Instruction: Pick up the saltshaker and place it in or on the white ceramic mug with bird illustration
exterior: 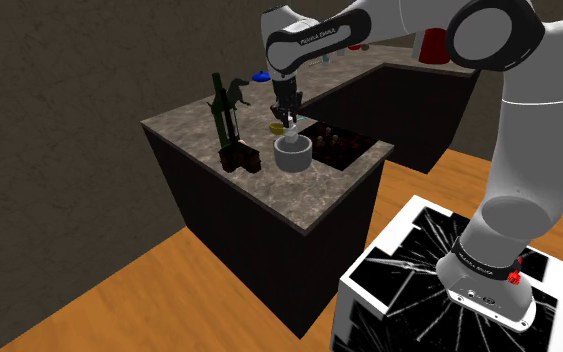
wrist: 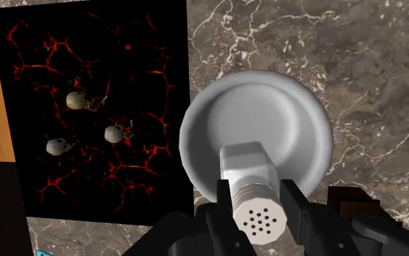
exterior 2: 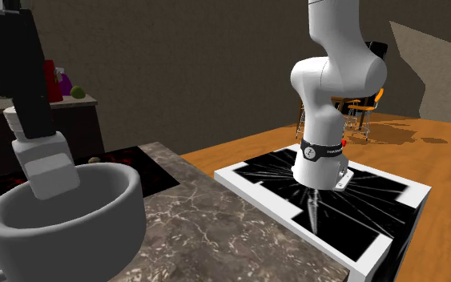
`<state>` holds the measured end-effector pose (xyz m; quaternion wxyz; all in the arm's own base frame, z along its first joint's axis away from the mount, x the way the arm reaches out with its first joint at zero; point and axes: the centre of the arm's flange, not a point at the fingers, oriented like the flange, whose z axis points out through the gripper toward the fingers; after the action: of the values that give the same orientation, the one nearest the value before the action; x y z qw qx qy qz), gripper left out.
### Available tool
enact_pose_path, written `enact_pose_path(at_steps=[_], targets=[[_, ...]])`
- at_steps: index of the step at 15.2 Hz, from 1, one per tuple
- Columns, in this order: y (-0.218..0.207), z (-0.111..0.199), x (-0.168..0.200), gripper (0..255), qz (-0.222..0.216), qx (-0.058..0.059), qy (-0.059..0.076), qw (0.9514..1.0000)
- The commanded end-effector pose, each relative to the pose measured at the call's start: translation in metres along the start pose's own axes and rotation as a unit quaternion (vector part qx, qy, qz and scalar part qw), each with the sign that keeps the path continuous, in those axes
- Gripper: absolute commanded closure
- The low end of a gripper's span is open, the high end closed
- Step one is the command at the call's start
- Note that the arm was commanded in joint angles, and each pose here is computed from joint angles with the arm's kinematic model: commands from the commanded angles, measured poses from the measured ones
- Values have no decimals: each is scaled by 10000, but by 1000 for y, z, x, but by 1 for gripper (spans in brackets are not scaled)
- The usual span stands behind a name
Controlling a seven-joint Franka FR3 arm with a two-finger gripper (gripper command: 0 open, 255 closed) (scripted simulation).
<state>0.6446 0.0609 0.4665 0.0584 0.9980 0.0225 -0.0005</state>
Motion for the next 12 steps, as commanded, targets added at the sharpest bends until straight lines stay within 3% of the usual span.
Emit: enact_pose_path(at_steps=[1, 4, 5, 10, 12], targets=[[0, 0, 0, 255, 0, 0, 1, 10000], [0, 0, 0, 255, 0, 0, 1, 10000], [0, 0, 0, 0, 0, 0, 1, 10000], [0, 0, 0, 0, 0, 0, 1, 10000], [0, -26, 0, 0, 0, 0, 1, 10000]])
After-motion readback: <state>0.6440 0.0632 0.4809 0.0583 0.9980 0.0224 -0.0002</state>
